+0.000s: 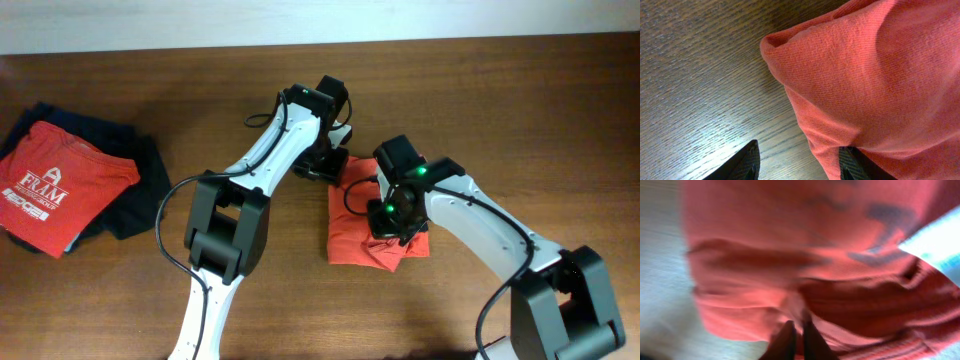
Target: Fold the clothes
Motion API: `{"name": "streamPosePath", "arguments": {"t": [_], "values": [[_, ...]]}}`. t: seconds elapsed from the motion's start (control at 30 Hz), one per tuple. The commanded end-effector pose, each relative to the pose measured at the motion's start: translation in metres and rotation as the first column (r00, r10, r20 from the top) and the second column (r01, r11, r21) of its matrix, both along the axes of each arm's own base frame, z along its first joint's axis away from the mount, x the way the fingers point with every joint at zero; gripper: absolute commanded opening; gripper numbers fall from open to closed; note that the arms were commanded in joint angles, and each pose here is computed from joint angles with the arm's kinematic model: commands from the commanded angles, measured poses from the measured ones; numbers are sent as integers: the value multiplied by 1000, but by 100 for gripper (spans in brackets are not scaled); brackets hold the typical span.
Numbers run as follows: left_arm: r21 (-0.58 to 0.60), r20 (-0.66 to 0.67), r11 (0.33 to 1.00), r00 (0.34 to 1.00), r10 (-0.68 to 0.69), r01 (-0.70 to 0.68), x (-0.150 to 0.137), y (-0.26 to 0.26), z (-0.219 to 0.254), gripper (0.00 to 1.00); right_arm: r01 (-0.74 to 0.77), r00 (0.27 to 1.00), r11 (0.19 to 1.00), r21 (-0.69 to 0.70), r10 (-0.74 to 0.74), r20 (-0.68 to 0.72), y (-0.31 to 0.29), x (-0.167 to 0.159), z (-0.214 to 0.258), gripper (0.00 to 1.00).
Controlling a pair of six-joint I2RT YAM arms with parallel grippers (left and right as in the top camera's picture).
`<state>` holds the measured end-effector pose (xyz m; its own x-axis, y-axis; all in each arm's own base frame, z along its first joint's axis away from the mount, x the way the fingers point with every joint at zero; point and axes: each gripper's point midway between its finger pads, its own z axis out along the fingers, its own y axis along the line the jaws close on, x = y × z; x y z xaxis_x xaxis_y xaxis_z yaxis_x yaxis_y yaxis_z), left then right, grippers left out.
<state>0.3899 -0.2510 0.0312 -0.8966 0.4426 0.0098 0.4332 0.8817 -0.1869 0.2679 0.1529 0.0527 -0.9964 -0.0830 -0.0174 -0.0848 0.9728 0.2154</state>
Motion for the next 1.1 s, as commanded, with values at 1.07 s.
{"name": "streamPosePath", "arguments": {"t": [1.07], "values": [[-9, -21, 1000, 1000, -10, 10, -2, -1, -8, 52, 132, 986, 945, -298, -157, -60, -75, -16, -19, 4]]}}
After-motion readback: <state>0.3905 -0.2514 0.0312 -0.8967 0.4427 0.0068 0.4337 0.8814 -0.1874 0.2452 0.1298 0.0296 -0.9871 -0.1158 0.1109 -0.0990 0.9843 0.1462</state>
